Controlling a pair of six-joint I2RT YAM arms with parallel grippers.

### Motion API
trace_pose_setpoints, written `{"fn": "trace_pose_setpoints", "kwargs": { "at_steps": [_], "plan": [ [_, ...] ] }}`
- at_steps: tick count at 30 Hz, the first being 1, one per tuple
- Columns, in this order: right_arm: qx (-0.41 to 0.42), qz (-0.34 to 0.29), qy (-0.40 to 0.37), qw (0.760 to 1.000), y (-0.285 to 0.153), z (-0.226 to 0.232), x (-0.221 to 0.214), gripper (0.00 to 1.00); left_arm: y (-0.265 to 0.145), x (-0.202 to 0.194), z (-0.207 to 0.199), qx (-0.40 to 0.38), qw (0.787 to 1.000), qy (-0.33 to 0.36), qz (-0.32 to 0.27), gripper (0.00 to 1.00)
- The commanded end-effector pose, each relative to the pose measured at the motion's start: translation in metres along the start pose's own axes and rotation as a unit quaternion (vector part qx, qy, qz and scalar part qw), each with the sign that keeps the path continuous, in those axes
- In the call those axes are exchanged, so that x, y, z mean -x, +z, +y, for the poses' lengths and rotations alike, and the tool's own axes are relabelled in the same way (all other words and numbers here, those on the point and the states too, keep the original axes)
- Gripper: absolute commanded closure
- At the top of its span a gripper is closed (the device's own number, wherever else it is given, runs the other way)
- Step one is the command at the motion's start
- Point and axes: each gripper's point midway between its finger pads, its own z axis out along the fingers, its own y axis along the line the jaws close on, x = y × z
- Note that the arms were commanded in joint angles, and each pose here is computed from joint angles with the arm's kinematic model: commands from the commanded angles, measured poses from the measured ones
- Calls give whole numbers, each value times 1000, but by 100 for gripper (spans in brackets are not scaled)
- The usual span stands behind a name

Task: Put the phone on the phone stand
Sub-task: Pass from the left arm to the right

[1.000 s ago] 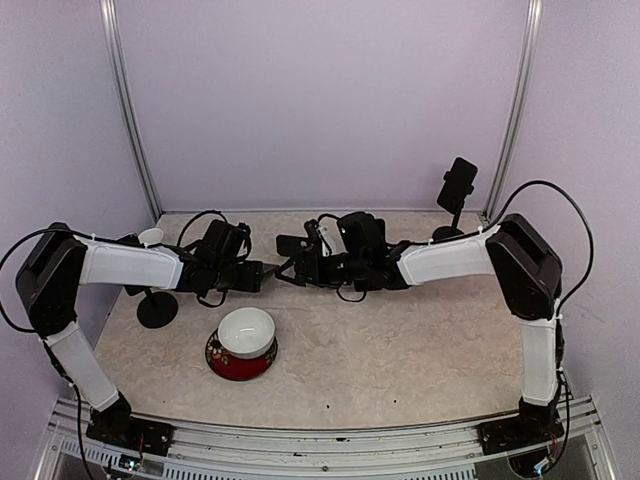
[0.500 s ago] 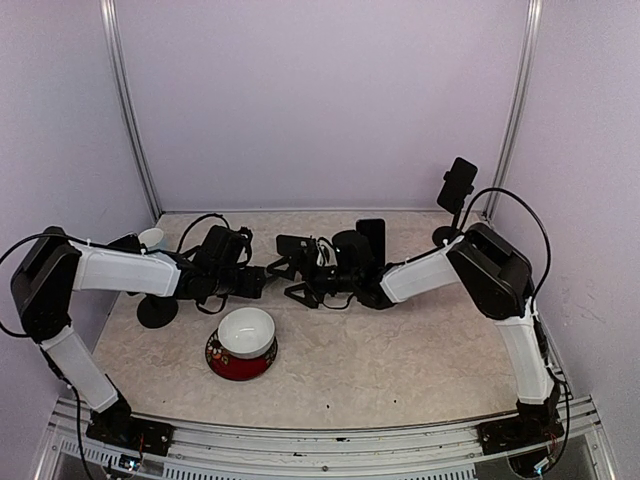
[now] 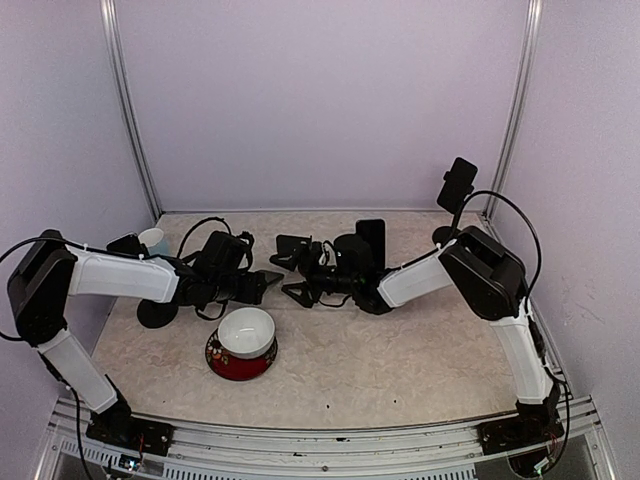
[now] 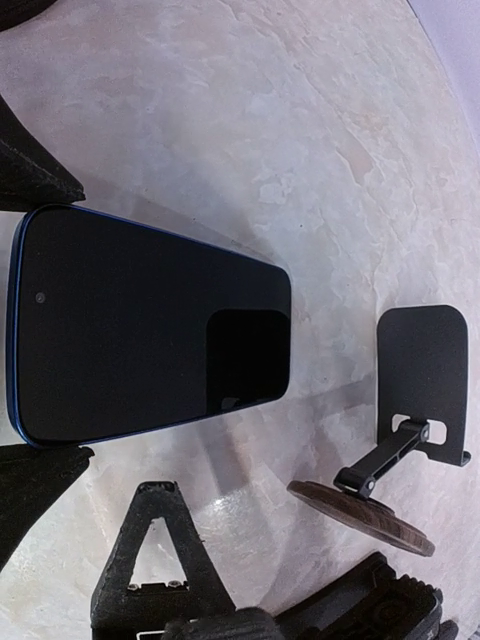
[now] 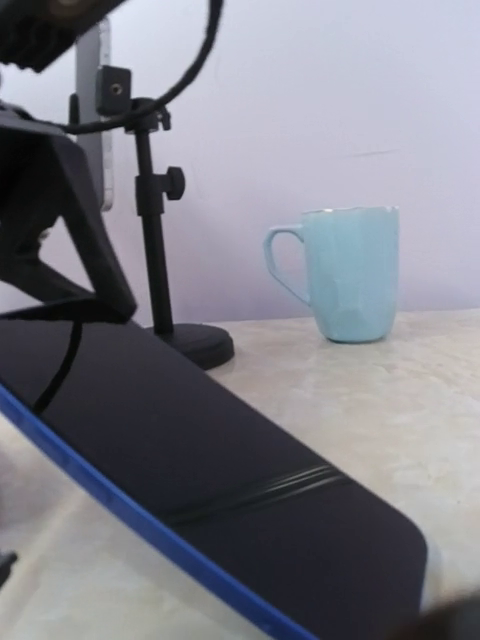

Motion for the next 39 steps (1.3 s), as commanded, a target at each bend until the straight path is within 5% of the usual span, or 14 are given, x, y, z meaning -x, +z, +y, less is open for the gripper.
{"fn": "trace_pose_setpoints", "kwargs": {
  "at_steps": [1,17,39],
  "plan": [
    [-15,-13,42,999,5,-28,0,3,-12,18,-8,-11,999,-13,-38,43],
    [-21,-2,73,997,22,-53,-5,12,-19,14,-21,-26,999,-8,-42,44],
    [20,-4,86,996,20,-48,-4,77,-37,10,-34,-43,998,-1,-48,43]
  ]
}}
